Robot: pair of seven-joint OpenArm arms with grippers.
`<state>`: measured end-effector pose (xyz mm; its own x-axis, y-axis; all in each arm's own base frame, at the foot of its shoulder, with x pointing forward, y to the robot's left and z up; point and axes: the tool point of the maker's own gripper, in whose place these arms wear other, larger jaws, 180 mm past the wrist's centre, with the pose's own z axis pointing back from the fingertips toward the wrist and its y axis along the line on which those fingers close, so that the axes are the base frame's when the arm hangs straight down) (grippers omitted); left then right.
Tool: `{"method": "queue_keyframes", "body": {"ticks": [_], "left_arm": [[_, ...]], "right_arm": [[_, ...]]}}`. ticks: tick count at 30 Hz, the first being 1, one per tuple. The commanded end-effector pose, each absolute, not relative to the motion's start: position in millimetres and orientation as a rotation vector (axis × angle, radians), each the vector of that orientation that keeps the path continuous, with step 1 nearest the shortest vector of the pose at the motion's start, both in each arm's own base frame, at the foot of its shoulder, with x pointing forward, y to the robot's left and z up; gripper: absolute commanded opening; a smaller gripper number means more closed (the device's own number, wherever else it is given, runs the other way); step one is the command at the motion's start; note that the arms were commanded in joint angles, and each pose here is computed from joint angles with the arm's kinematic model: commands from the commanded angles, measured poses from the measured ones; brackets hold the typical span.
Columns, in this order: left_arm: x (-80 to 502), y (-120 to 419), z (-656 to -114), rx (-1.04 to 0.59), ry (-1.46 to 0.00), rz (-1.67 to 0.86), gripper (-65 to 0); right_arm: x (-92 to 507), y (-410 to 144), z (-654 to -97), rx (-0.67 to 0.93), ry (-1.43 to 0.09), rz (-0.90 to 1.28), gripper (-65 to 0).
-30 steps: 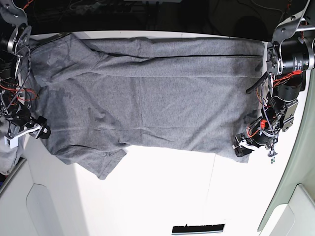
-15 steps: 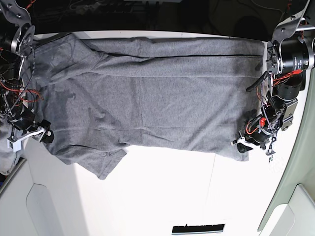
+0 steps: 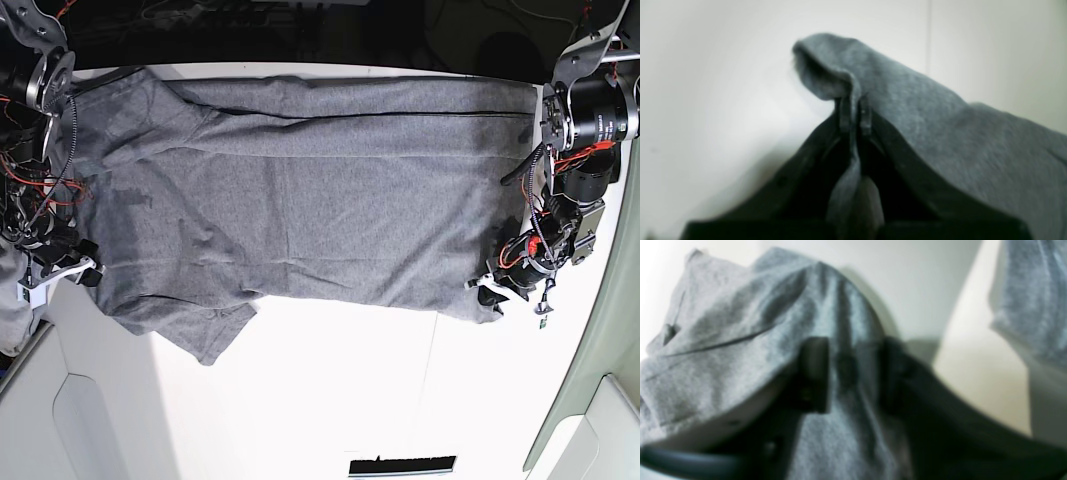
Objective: Layout the t-shirt on the table in an organized manner, then fold the t-shirt properly
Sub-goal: 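Move both grippers to the opposite t-shirt side and grasp its corners, then lift the grasped t-shirt side and fold it over toward the first fold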
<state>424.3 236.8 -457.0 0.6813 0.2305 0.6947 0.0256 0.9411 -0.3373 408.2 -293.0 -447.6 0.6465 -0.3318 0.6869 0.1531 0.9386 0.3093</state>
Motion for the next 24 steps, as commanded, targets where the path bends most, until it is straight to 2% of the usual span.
{"method": "queue_keyframes", "body": {"ticks": [1, 3, 13, 24], "left_arm": [[436, 239, -441, -0.353, -0.854, 0.100, -65.0], [436, 236, -437, -0.392, -0.860, 0.092, -65.0], [425, 247, -399, -0.528, -0.796, 0.100, -65.0], [339, 245, -360, -0.544, -0.759, -0.151, -65.0]], "right_arm": [[428, -303, -420, 0.228, -0.924, -0.257, -54.0], [432, -297, -413, 0.248, -0.969, -0.204, -65.0], [425, -309, -398, 0.243, -1.002, -0.147, -65.0], [358, -339, -390, 0.159, -1.013, -0.063, -65.0]]}}
